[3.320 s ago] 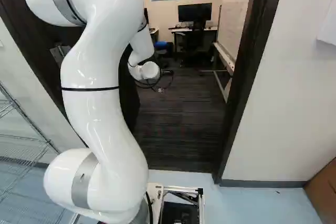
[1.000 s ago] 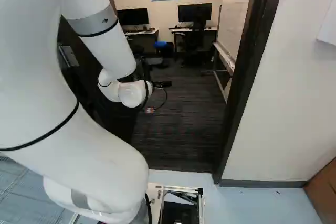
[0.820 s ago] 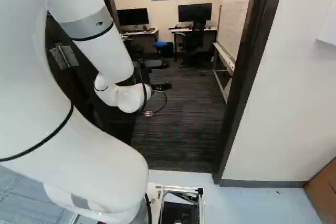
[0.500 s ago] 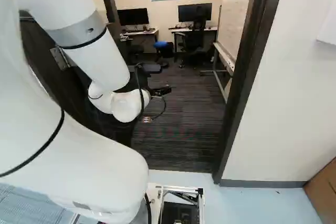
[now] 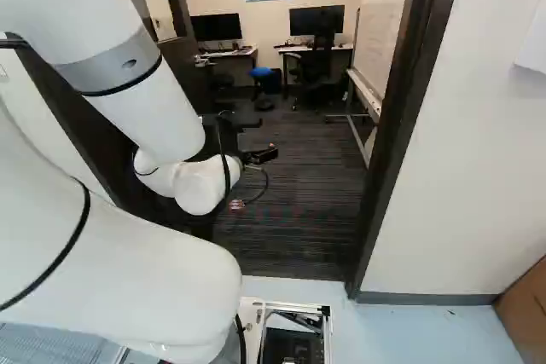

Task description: Open the door and move inside

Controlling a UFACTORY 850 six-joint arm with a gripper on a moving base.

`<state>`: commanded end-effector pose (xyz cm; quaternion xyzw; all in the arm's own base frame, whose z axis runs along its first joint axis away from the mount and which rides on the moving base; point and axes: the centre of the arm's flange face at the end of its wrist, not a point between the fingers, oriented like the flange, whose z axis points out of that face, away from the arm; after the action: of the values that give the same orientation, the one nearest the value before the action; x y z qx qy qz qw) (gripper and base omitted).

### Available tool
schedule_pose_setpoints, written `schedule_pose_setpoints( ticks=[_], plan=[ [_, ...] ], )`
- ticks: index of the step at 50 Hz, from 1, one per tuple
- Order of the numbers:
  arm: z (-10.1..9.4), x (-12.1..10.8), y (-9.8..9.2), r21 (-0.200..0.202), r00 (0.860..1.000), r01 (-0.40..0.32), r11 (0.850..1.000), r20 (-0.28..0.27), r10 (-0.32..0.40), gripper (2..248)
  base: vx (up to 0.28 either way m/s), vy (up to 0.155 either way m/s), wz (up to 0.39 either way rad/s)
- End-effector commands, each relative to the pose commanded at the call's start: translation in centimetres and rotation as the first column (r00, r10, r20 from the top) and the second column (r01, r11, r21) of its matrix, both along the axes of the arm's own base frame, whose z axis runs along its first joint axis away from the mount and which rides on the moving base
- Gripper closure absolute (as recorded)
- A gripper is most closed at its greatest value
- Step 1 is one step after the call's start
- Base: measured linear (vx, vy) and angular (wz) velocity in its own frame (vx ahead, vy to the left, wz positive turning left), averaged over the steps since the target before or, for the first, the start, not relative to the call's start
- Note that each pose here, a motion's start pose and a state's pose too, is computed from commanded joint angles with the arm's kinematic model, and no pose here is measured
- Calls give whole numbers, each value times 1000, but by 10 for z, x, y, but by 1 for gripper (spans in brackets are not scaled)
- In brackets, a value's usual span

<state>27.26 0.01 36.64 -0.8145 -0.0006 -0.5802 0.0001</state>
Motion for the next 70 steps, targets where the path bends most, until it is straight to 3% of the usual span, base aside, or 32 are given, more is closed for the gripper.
schedule_pose_setpoints(
  ticks=[70],
  plan=[
    [-1,-2,0,0,1000,1,1000,1,-1,3,26,1,-1]
  ],
)
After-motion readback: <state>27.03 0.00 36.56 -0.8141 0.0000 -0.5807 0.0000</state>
